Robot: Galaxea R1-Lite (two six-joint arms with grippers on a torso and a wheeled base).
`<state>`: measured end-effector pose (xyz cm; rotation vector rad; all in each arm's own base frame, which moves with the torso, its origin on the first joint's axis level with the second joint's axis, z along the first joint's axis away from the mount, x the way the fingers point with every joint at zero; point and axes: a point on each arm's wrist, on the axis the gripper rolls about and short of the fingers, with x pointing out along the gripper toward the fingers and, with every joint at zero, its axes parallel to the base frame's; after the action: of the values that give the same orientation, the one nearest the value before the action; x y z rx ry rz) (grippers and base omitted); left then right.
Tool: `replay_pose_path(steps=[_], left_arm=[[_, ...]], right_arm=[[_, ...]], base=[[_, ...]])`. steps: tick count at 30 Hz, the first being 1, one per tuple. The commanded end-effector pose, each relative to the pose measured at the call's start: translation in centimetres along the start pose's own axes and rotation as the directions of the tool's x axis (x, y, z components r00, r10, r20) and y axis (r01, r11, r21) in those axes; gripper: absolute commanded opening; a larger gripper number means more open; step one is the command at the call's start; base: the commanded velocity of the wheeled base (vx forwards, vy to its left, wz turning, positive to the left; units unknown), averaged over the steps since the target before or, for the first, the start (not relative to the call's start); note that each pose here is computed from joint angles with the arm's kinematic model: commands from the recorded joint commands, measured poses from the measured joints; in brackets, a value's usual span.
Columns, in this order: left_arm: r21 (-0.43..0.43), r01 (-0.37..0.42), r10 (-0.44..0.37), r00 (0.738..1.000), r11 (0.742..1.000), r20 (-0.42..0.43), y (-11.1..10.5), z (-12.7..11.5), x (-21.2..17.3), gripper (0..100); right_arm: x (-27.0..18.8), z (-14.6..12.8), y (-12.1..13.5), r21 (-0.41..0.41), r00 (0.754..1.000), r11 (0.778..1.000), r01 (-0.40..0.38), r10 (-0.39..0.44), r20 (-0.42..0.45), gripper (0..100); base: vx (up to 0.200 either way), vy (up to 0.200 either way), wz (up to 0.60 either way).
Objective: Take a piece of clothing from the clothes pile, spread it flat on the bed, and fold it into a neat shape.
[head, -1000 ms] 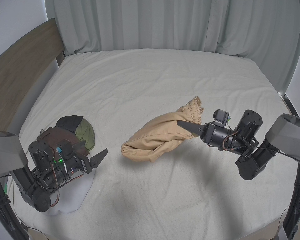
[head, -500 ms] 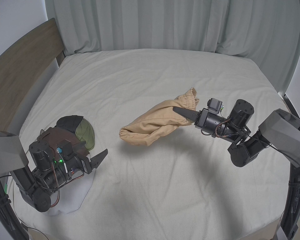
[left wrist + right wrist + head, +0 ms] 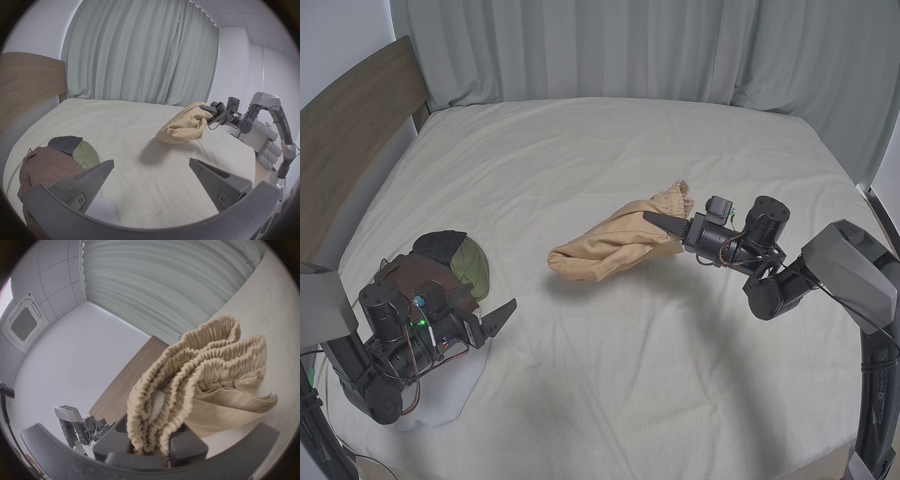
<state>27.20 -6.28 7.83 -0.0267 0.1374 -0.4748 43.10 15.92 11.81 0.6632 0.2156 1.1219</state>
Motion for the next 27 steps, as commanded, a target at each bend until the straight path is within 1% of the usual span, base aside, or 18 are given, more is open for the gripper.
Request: replay_pose_path(steps=[1, 6, 9, 12, 13, 15, 18, 22, 27], left_arm=[[-0.001, 0.000, 0.000, 1.000, 1.000, -0.004, 0.0, -0.1, 0.0, 100], [-0.003, 0.000, 0.000, 1.000, 1.000, -0.004, 0.0, -0.1, 0.0, 100], [-0.002, 0.000, 0.000, 1.000, 1.000, -0.003, 0.0, -0.1, 0.0, 100], [-0.003, 0.000, 0.000, 1.000, 1.000, -0.004, 0.0, -0.1, 0.0, 100], [-0.002, 0.002, -0.002, 1.000, 1.000, -0.003, 0.0, -0.1, 0.0, 100], [-0.002, 0.002, -0.002, 1.000, 1.000, -0.001, 0.0, 0.0, 0.0, 100], [-0.001, 0.000, 0.000, 1.000, 1.000, 0.003, 0.0, 0.1, -0.2, 100], [-0.001, 0.002, -0.002, 1.000, 1.000, 0.005, 0.0, 0.2, -0.2, 100], [0.000, 0.005, -0.005, 1.000, 1.000, 0.008, -0.1, 0.2, -0.2, 100]], right_arm=[[0.4, 1.2, -0.7, -0.013, 1.000, 1.000, 0.004, -0.004, 0.015, 0], [0.9, 2.1, -0.8, -0.027, 1.000, 1.000, -0.001, 0.002, 0.026, 0], [1.1, 1.8, -1.2, -0.028, 1.000, 1.000, -0.002, 0.003, 0.026, 0], [1.2, 0.7, -2.0, -0.014, 1.000, 1.000, 0.010, -0.010, 0.006, 0], [1.1, -0.4, -2.9, -0.009, 1.000, 1.000, 0.027, -0.027, -0.011, 0], [0.8, -1.4, -3.6, -0.011, 0.999, 0.999, 0.045, -0.045, -0.030, 0], [-0.5, -3.7, -4.8, 0.017, 0.993, 0.995, 0.095, -0.093, -0.076, 0], [-1.9, -5.8, -5.2, 0.020, 0.985, 0.991, 0.129, -0.126, -0.117, 0], [-3.3, -8.0, -5.1, 0.057, 0.977, 0.985, 0.161, -0.151, -0.151, 0]], base=[[0.000, 0.000, 0.00], [0.000, 0.000, 0.00], [0.000, 0.000, 0.00], [0.000, 0.000, 0.00], [0.000, 0.000, 0.00], [0.000, 0.000, 0.00], [0.000, 0.000, 0.00], [0.000, 0.000, 0.00], [0.000, 0.000, 0.00]])
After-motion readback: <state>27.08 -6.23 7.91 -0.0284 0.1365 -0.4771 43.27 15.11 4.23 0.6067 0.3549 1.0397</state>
